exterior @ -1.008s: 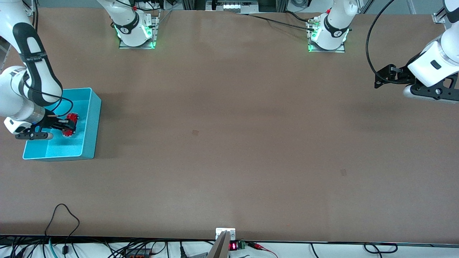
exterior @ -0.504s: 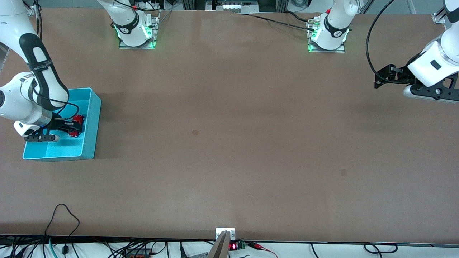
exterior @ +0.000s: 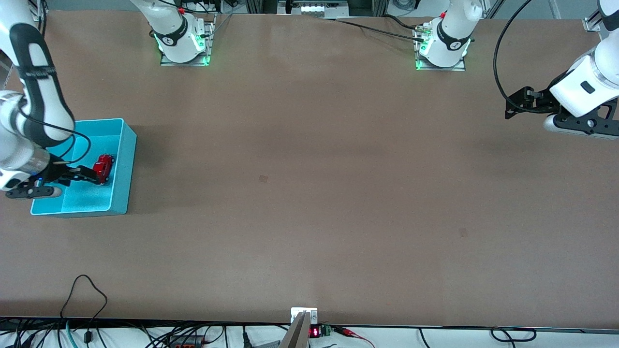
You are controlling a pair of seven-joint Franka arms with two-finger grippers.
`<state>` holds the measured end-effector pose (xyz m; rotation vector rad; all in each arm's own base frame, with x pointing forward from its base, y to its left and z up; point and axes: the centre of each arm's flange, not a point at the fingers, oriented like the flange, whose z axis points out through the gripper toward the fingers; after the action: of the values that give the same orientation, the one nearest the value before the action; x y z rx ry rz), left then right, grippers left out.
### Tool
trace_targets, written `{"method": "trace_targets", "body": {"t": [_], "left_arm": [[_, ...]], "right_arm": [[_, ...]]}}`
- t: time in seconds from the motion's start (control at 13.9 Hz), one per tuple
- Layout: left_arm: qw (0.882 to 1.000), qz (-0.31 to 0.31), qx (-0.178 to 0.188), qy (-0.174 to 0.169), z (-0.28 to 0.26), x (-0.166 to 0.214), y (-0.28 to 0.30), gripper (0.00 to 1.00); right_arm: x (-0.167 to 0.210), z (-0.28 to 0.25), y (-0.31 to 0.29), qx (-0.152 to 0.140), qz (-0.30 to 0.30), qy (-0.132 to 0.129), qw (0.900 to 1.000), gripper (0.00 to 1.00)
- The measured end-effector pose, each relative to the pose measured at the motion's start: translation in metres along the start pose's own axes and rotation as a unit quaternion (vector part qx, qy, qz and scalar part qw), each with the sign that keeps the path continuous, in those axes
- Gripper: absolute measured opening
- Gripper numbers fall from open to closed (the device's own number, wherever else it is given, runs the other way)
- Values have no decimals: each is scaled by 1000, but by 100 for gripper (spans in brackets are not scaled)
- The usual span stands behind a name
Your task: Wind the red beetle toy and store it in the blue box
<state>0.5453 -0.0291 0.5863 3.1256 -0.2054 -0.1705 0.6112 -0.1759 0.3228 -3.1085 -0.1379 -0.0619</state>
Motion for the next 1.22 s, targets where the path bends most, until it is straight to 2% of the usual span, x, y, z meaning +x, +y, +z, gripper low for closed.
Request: {"method": "trace_targets", "body": {"t": [0.29, 0.58, 0.72, 0.86, 0.94, 1.22], "left_arm": [[1000, 0, 0, 0, 0, 0, 0, 100], [1000, 0, 0, 0, 0, 0, 0, 100], [1000, 0, 0, 0, 0, 0, 0, 100], [1000, 0, 0, 0, 0, 0, 0, 100], [1000, 0, 0, 0, 0, 0, 0, 100], [1000, 0, 0, -1, 0, 0, 0, 100]], "right_arm": [[32, -120, -72, 11, 7, -12, 1000, 100], [29, -197, -160, 12, 53, -35, 998, 100], [21, -232, -166, 10, 62, -19, 998, 100], [9, -257, -147, 6, 80, -5, 997, 100], [4, -263, -139, 5, 87, -6, 996, 100], [-3, -256, -149, 5, 85, -34, 996, 100]]}}
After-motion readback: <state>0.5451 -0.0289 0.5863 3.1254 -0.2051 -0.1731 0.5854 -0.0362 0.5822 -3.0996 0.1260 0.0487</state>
